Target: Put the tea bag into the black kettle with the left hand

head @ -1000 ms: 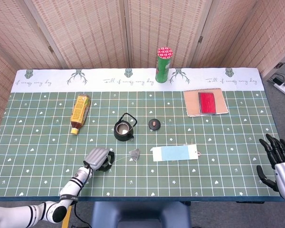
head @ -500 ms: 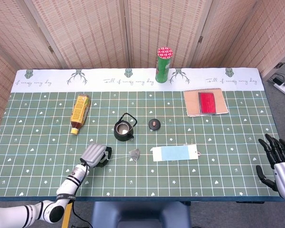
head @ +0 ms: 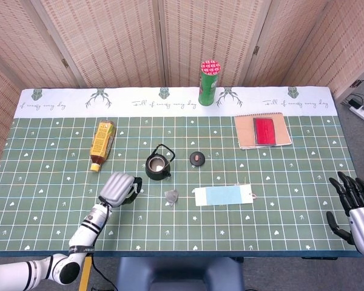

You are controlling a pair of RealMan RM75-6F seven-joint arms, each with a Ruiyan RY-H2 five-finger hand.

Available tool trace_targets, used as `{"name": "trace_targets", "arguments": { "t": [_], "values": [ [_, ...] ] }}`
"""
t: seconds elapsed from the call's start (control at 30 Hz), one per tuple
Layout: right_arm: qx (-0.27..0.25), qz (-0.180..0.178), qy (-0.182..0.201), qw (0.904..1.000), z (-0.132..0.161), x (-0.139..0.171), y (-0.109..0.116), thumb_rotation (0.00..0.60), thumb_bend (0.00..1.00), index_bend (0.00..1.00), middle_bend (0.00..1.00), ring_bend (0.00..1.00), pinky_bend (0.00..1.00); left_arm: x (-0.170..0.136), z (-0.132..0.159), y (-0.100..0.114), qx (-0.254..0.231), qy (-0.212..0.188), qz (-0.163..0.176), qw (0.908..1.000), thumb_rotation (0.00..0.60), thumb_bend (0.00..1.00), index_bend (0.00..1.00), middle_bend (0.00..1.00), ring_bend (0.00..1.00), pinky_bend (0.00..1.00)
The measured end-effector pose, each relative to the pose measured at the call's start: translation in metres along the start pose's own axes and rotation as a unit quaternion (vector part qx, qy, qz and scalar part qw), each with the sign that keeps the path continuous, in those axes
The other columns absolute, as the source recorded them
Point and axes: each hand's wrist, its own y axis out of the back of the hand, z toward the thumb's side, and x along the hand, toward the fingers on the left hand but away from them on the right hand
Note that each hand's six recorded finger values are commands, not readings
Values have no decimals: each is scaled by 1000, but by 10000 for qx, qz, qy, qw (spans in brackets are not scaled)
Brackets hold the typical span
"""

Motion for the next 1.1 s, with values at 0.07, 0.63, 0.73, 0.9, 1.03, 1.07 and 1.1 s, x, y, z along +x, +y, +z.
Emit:
{"name": "trace_targets", "arguments": {
  "t": [0.07, 0.63, 0.73, 0.9, 1.03, 1.07, 1.1],
  "values": [
    [-3, -5, 9, 10000, 0, 1, 0, 600, 483, 0, 0, 0, 0, 0, 3, 4, 66, -37, 70, 9999, 600, 403, 611, 1000, 1000, 1000],
    [-69, -40, 40, 10000, 0, 3, 4, 600, 483, 0, 0, 0, 0, 10, 32, 45, 452, -193, 688, 9964, 600, 403, 617, 1000, 1000, 1000],
    [-75, -39, 38, 10000, -1, 3, 4, 600, 482, 0, 0, 0, 0, 13, 38, 51, 520, -231, 736, 9957, 600, 403, 617, 1000, 1000, 1000],
    [-95, -49, 40, 9999, -1, 4, 5, 600, 482, 0, 0, 0, 0, 17, 53, 59, 715, -357, 813, 9935, 600, 402, 616, 1000, 1000, 1000],
    [-109, -79, 11, 9999, -3, 5, 7, 600, 483, 0, 0, 0, 0, 23, 65, 69, 886, -425, 906, 9910, 600, 402, 615, 1000, 1000, 1000],
    [-107, -70, 0, 9999, -3, 4, 7, 600, 483, 0, 0, 0, 0, 26, 68, 72, 905, -437, 930, 9906, 600, 402, 615, 1000, 1000, 1000],
    [-106, -55, -19, 9999, -4, 4, 6, 600, 483, 0, 0, 0, 0, 28, 72, 77, 929, -454, 951, 9901, 600, 402, 615, 1000, 1000, 1000]
  ]
}}
